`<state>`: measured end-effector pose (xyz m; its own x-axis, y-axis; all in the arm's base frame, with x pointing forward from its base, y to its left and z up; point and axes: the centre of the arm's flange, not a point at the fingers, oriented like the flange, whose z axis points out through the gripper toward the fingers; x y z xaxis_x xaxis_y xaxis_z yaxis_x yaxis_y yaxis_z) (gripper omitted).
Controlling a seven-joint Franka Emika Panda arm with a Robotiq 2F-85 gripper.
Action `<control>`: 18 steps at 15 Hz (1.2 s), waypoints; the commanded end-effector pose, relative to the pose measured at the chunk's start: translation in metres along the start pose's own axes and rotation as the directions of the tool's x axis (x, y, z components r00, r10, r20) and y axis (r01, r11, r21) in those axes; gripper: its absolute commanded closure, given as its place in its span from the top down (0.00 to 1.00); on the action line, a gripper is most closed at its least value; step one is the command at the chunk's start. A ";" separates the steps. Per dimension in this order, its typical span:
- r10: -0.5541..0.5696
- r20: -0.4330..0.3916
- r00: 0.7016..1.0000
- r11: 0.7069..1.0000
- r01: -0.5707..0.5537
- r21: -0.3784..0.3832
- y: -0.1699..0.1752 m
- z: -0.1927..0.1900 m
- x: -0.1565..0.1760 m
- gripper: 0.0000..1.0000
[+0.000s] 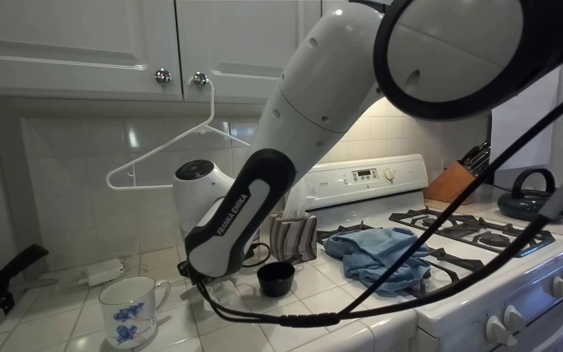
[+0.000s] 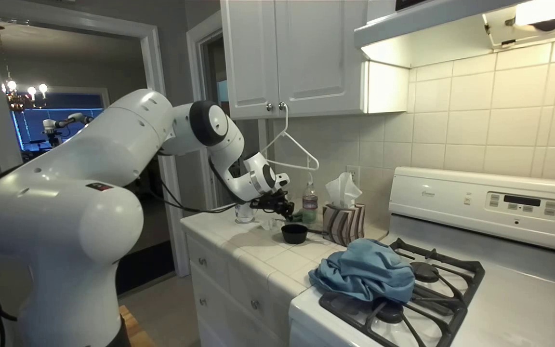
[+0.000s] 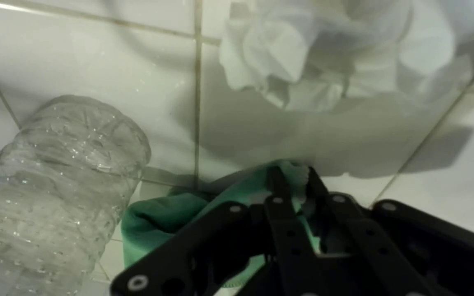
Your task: Pick up the green cloth and hang it on the hang wire
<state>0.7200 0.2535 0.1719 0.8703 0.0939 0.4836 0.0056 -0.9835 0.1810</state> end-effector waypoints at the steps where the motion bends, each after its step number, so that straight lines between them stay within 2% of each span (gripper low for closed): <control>1: -0.018 0.040 0.999 1.000 0.017 0.016 0.001 -0.023 -0.010 0.00; 4: -0.152 0.038 0.988 0.985 0.148 0.090 0.014 -0.080 -0.027 0.01; 6: -0.187 0.026 0.982 0.981 0.185 0.062 0.023 -0.102 -0.031 0.01; 8: -0.171 0.025 0.985 0.984 0.169 0.049 0.041 -0.124 -0.035 0.01; 12: -0.229 0.199 0.953 0.973 0.215 0.087 0.075 -0.163 -0.060 0.01; 13: -0.243 0.215 0.946 0.970 0.229 0.086 0.083 -0.172 -0.070 0.01; 14: -0.263 0.192 0.946 0.965 0.260 0.039 0.091 -0.188 -0.072 0.01; 16: -0.307 0.154 0.939 0.950 0.312 -0.005 0.108 -0.217 -0.079 0.01; 18: -0.400 0.075 0.913 0.914 0.404 -0.042 0.113 -0.242 -0.070 0.01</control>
<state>0.5787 0.1868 0.3219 0.8843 0.3775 0.2748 0.2837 -0.9019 0.3259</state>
